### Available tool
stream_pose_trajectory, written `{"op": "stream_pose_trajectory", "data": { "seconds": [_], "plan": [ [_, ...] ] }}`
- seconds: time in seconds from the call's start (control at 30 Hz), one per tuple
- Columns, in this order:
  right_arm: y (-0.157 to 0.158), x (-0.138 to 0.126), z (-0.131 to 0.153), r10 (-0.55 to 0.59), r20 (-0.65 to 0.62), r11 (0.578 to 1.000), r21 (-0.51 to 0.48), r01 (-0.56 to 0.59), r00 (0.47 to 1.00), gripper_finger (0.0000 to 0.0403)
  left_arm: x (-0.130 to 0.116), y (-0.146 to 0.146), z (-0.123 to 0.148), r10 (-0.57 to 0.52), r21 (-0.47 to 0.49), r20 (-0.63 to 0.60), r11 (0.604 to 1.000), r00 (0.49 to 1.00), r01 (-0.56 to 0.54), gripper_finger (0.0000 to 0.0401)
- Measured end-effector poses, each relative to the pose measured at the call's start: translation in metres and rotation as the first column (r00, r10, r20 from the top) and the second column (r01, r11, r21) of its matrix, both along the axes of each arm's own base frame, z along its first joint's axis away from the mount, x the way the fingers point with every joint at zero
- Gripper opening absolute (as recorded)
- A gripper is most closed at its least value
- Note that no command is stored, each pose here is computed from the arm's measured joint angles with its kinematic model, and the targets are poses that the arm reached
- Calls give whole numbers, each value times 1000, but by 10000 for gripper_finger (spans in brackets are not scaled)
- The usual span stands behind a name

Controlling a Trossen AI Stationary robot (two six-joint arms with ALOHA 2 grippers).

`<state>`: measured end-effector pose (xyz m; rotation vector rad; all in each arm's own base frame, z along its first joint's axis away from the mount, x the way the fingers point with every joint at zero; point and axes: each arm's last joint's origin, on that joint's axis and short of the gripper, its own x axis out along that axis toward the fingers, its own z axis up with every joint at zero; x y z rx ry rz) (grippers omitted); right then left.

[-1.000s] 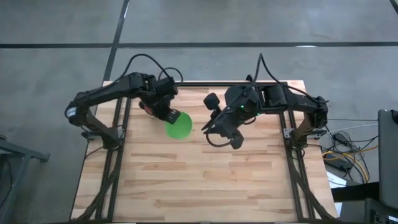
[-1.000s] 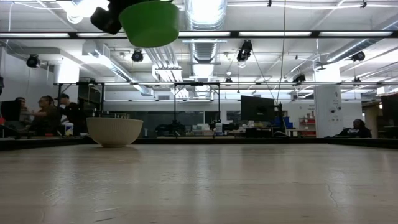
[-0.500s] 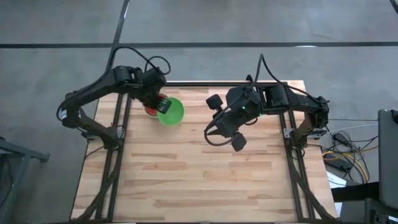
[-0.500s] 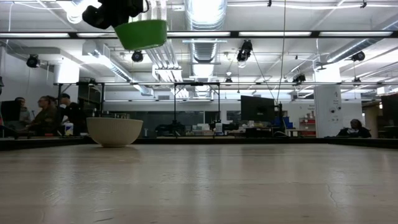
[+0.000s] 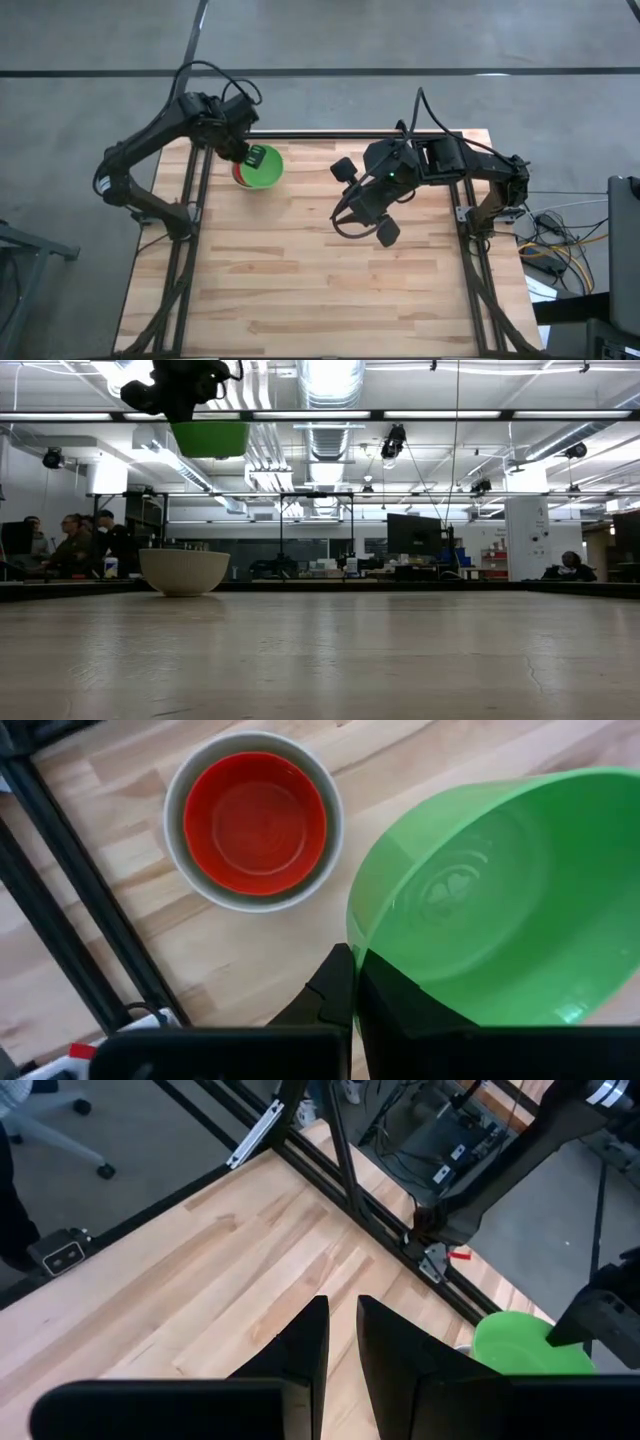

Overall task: Nest bowls inside each other
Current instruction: Stack the green bowl on the red bowl

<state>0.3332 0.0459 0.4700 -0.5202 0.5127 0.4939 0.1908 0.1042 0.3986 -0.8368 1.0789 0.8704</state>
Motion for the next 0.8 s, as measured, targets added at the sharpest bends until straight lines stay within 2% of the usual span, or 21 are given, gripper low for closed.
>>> {"op": "stream_pose_trajectory", "data": {
  "seconds": [0.2, 0.37, 0.5, 0.8],
  "plan": [
    [0, 0, -1, 0, -8, 1000, -1, 0, 1000, 52, -6, 16, -7, 8, -43, 12, 999, 1000, -8, 5],
    [0, -1, -1, 0, -16, 1000, -2, 0, 1000, 52, -5, 27, -27, 7, -43, -2, 999, 1000, -8, 5],
    [0, -1, -2, 0, -21, 1000, -3, 0, 1000, 52, -4, 35, -47, 3, -94, 6, 996, 1000, -3, 5],
    [0, -1, -2, -1, -23, 1000, -6, 1, 1000, 52, -33, 57, -66, 118, -127, -76, 984, 990, -127, 5]
  ]
}}
